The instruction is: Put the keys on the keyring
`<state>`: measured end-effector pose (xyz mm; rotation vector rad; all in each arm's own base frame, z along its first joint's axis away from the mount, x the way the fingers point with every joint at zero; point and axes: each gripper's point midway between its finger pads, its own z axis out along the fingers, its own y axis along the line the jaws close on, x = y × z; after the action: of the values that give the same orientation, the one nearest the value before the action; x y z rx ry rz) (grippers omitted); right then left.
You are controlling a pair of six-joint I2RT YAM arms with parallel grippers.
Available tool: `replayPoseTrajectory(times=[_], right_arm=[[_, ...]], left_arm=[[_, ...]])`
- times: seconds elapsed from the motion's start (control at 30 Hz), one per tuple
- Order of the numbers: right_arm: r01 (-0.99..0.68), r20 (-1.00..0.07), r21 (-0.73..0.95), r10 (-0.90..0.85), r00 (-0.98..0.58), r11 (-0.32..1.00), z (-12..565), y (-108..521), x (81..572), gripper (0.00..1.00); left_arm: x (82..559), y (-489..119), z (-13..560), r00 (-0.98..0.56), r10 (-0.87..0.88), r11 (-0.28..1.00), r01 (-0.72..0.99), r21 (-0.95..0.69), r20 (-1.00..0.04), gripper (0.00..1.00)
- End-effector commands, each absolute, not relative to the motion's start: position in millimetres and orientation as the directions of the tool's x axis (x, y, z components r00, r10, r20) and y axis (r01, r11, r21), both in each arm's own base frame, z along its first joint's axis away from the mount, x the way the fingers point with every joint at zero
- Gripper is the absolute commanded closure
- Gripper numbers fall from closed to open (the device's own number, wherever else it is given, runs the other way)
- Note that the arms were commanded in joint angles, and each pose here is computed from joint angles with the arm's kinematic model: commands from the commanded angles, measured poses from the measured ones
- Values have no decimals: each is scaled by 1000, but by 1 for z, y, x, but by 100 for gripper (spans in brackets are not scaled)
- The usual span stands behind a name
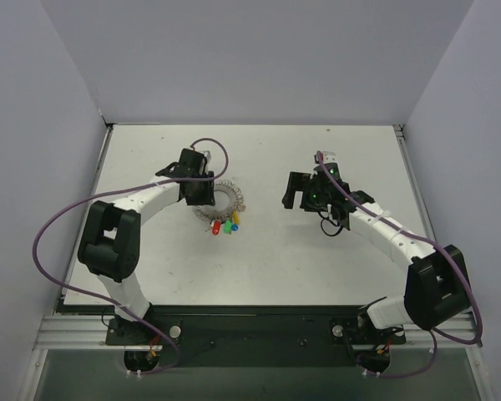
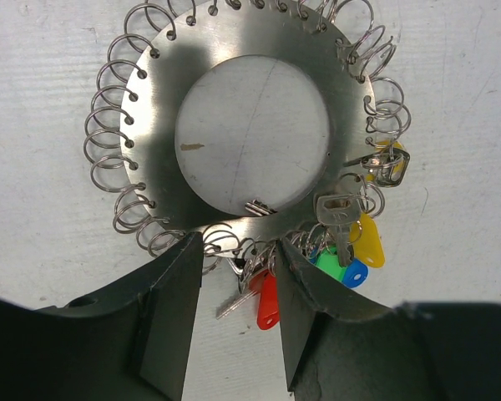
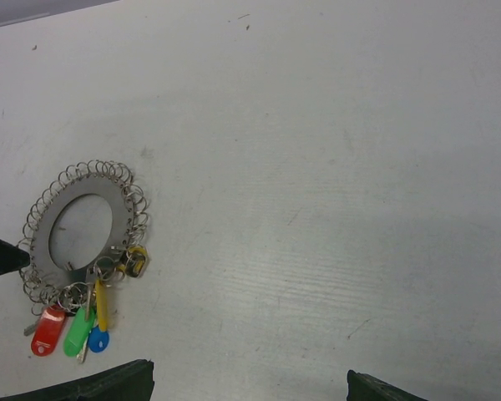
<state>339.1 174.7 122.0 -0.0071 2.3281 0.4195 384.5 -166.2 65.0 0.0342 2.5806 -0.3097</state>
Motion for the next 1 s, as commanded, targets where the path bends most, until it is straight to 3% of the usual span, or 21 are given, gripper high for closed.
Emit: replayPoseTrajectory(times=[0.0, 0.4, 0.73, 0.97], right_arm=[[-159, -709, 306, 113, -696, 939, 136, 184, 347, 0], [-166, -699, 310, 106, -708, 936, 132, 188, 351, 0], [-168, -690, 310, 100, -717, 936, 129, 189, 352, 0], [-170, -683, 306, 92, -725, 937, 125, 190, 350, 1]], left_arm=[[396, -168, 72, -843, -15, 976, 105, -192, -538, 51], [400, -165, 52, -851, 3, 978, 112, -175, -525, 51], [392, -172, 41, -864, -15, 946, 151, -288, -502, 52], [383, -166, 35, -876, -56, 924, 136, -357, -478, 59]])
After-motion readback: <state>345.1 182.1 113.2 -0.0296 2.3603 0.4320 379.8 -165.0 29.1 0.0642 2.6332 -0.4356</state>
